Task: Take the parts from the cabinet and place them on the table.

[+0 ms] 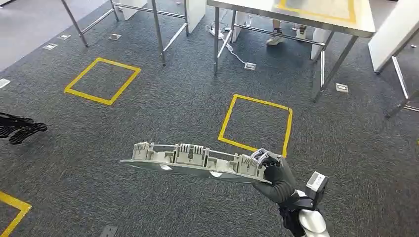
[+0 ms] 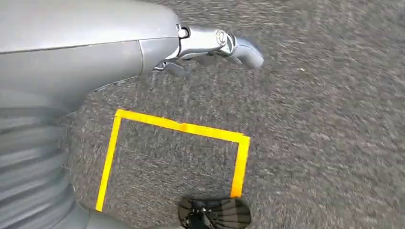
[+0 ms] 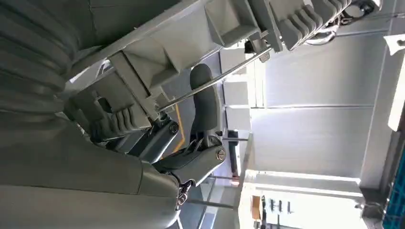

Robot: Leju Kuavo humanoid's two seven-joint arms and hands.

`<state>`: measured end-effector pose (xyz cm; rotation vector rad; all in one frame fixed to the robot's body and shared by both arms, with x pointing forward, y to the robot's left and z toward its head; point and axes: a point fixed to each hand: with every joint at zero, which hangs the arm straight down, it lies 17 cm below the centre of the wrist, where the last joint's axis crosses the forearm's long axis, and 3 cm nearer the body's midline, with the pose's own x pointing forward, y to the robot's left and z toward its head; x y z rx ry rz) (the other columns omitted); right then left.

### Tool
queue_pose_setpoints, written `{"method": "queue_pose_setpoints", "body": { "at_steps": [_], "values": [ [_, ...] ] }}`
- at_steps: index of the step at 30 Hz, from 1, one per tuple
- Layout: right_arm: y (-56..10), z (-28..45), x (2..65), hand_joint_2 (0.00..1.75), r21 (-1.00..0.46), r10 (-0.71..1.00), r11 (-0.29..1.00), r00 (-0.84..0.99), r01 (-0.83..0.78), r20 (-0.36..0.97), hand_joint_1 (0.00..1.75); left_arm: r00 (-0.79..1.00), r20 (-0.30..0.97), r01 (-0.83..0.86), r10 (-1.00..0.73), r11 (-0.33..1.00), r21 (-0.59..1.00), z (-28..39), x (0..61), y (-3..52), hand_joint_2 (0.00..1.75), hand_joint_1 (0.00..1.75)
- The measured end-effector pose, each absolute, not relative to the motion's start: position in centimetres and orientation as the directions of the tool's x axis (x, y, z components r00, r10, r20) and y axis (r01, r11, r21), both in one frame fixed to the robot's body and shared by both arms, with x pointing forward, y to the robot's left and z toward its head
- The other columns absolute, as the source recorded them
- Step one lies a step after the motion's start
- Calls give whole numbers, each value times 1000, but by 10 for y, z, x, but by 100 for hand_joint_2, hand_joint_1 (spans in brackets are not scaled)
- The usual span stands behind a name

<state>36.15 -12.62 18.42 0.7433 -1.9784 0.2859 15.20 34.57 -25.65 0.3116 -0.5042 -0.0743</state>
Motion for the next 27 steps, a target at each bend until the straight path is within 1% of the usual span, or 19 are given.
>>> {"method": "queue_pose_setpoints", "body": {
  "at_steps": [27],
  "values": [
    [-124, 180, 376, 175, 89, -366, 786, -345, -612, 864, 175, 881, 450, -2, -143, 952, 307, -259, 146, 344, 175, 0]
  ]
}}
